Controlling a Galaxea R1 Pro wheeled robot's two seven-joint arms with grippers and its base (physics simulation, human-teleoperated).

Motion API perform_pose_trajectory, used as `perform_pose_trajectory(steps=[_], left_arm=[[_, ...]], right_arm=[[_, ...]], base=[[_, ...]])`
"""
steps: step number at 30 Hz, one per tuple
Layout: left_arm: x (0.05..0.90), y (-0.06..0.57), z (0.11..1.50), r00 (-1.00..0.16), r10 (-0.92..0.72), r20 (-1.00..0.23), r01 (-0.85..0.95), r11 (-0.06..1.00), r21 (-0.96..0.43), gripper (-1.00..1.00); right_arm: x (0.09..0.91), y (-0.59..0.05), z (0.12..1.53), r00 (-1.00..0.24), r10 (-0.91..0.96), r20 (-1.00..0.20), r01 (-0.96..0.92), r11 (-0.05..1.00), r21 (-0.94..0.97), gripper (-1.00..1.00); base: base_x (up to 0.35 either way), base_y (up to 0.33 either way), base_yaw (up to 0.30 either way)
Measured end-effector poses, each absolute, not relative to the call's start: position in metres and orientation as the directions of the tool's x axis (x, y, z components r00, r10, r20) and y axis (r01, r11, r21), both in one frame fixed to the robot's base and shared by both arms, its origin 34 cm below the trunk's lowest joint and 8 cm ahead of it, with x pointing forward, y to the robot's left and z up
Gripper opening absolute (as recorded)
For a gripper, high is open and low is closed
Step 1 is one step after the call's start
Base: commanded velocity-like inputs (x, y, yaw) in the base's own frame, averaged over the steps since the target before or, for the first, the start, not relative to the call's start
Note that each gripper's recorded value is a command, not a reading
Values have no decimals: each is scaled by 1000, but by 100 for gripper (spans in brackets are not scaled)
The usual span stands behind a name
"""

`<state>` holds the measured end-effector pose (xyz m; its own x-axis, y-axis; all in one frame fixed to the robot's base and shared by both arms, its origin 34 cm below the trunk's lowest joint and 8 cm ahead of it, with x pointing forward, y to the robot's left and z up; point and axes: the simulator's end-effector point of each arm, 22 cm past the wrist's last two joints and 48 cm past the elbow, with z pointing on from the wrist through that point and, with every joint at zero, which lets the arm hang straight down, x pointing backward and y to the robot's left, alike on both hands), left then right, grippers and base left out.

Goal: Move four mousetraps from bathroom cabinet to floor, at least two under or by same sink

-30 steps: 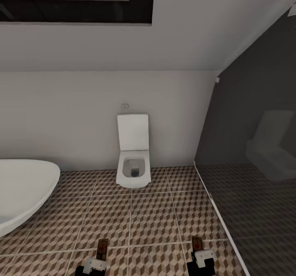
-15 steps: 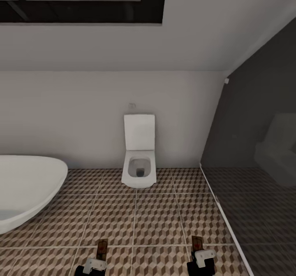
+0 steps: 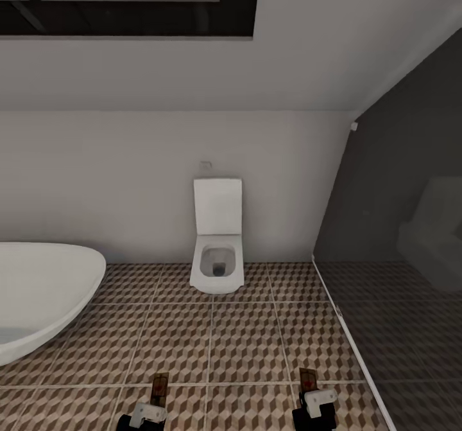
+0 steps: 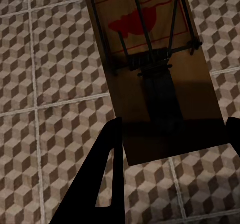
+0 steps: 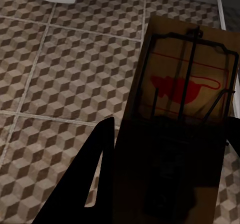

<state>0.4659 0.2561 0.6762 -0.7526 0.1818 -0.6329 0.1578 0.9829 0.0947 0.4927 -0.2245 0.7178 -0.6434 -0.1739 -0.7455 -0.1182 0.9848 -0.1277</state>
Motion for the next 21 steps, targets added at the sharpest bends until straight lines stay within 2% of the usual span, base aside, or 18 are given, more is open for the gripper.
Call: perform_pose_trajectory(steps=[21], left_arm=[[467, 259, 676, -756, 172, -632, 137, 985, 105, -100]], right_arm=[[492, -223, 717, -646, -171, -744, -118, 985, -124, -100]], base=[[0, 0, 0]])
